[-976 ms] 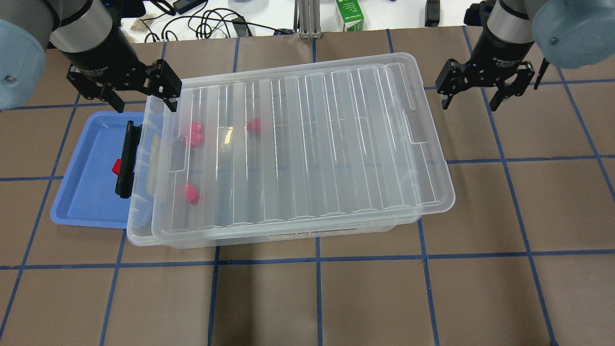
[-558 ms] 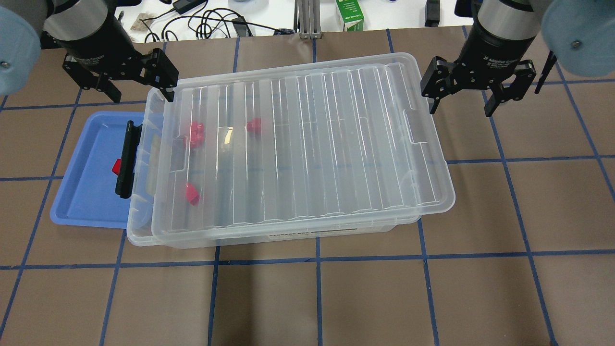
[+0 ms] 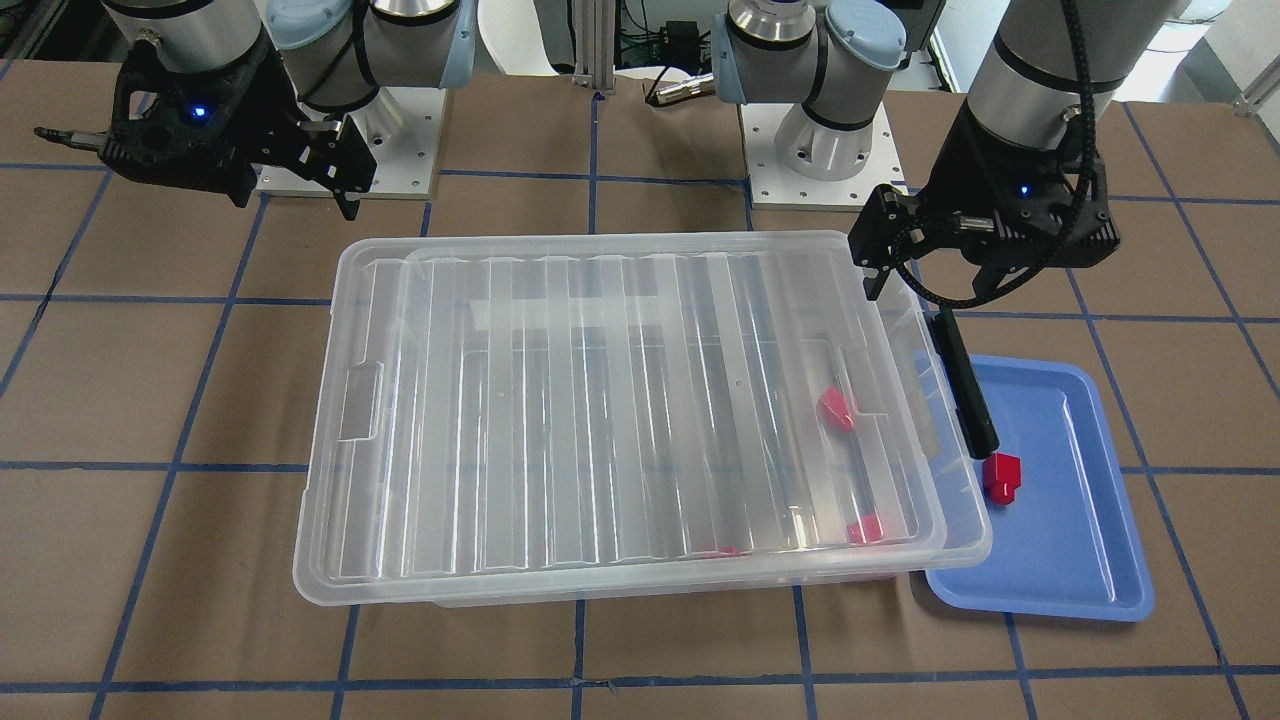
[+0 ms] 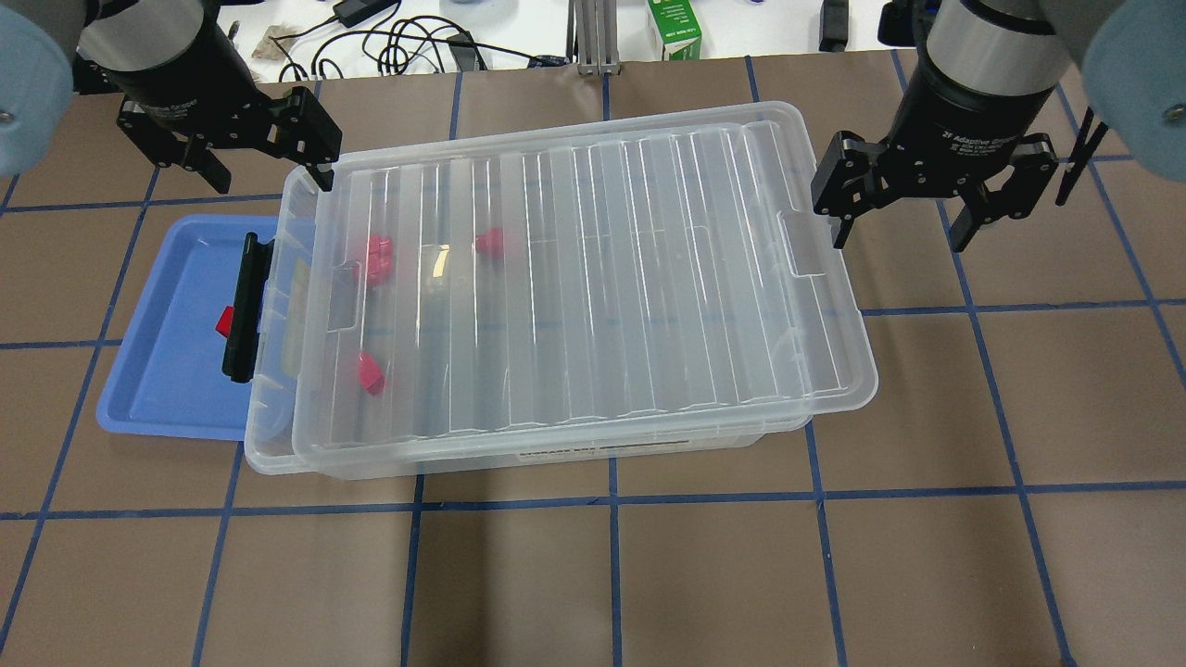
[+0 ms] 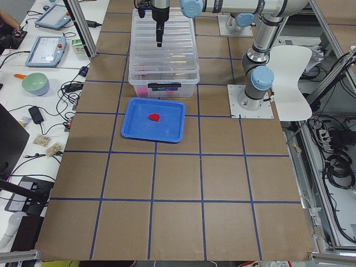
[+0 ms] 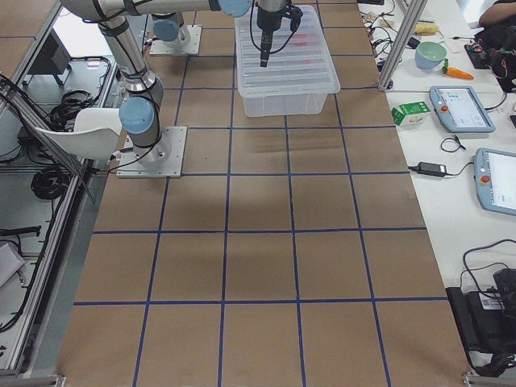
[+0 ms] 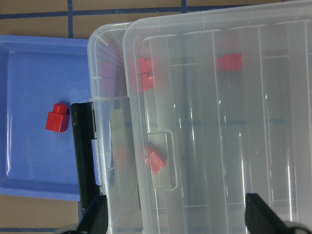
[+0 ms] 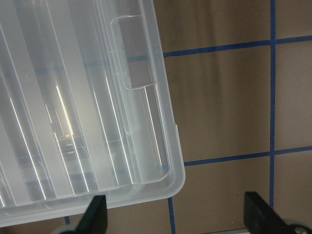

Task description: Place red block in blue tray from box

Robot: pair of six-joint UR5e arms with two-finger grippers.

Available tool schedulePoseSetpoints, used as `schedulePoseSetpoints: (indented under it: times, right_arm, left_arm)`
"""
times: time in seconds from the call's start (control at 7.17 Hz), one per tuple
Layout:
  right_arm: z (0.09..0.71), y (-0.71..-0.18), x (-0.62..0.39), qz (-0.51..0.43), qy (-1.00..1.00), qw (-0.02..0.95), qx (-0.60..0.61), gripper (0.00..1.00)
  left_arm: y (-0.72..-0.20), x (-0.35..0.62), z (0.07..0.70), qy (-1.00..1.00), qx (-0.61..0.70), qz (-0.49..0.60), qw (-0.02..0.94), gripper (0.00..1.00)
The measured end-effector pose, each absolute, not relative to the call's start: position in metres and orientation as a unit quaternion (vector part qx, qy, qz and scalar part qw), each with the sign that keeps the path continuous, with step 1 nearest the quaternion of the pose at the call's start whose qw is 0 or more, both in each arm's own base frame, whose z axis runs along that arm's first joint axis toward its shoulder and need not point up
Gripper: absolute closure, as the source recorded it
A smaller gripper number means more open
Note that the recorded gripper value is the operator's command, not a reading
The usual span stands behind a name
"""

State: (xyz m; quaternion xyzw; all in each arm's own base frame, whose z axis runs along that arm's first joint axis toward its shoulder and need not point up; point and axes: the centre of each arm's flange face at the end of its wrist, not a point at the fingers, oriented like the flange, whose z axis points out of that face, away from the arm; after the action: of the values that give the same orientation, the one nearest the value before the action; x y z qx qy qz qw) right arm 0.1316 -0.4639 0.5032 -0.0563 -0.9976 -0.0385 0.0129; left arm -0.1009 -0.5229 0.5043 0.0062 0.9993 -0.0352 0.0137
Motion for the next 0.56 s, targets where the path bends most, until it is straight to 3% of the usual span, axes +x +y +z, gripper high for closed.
schedulePoseSetpoints:
  times: [0.56]
  right_arm:
    - [0.5006, -0.4639, 0.1217, -0.042, -0.997, 0.01, -0.059, 0.0]
  left_arm:
    - [-0.5196, -0.1047, 0.4986, 0.999, 0.009, -0.03, 0.012, 0.0]
